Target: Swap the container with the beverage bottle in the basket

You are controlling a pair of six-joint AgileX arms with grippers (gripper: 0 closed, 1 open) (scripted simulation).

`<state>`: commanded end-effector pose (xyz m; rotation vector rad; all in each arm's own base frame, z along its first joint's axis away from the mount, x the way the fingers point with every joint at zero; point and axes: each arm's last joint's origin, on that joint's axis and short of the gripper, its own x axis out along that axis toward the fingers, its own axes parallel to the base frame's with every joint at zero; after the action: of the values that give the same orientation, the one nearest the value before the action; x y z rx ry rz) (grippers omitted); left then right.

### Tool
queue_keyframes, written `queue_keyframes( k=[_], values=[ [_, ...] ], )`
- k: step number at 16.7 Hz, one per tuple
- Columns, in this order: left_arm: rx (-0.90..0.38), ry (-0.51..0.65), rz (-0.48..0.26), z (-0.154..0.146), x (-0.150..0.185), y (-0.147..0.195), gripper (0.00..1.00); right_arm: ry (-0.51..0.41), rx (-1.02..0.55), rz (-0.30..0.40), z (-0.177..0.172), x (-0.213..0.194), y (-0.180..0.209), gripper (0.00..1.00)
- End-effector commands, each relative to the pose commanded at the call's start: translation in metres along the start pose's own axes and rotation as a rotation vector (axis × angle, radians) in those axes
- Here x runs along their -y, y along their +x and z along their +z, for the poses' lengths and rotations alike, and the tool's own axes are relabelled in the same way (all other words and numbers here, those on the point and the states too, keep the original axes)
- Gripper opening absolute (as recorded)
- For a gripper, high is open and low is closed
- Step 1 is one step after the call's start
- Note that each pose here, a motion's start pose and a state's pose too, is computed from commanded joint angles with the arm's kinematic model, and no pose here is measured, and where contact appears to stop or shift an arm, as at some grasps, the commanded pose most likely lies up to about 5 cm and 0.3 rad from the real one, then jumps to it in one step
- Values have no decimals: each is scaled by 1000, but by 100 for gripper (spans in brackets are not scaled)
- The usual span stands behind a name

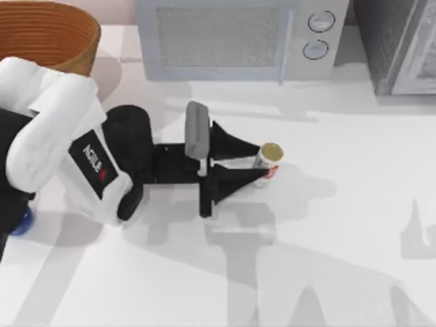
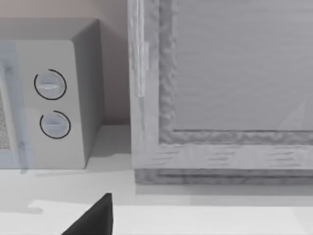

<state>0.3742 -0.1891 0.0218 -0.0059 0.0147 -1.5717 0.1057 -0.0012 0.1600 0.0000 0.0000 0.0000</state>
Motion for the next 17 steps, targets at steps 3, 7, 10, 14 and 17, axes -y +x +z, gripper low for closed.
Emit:
queue_keyframes(
  k=[3,7,10,14,17],
  values=[
    [5,13,-19,-4,-2,2,0,0,0,0,0,0,0,100],
    [5,13,-19,-4,-2,2,0,0,0,0,0,0,0,100],
    [5,13,-19,-4,-2,2,8,0,0,0,0,0,0,100],
    [5,13,-19,-4,-2,2,38,0,0,0,0,0,0,100],
    [5,13,-19,-4,-2,2,60,0,0,0,0,0,0,100]
  ],
)
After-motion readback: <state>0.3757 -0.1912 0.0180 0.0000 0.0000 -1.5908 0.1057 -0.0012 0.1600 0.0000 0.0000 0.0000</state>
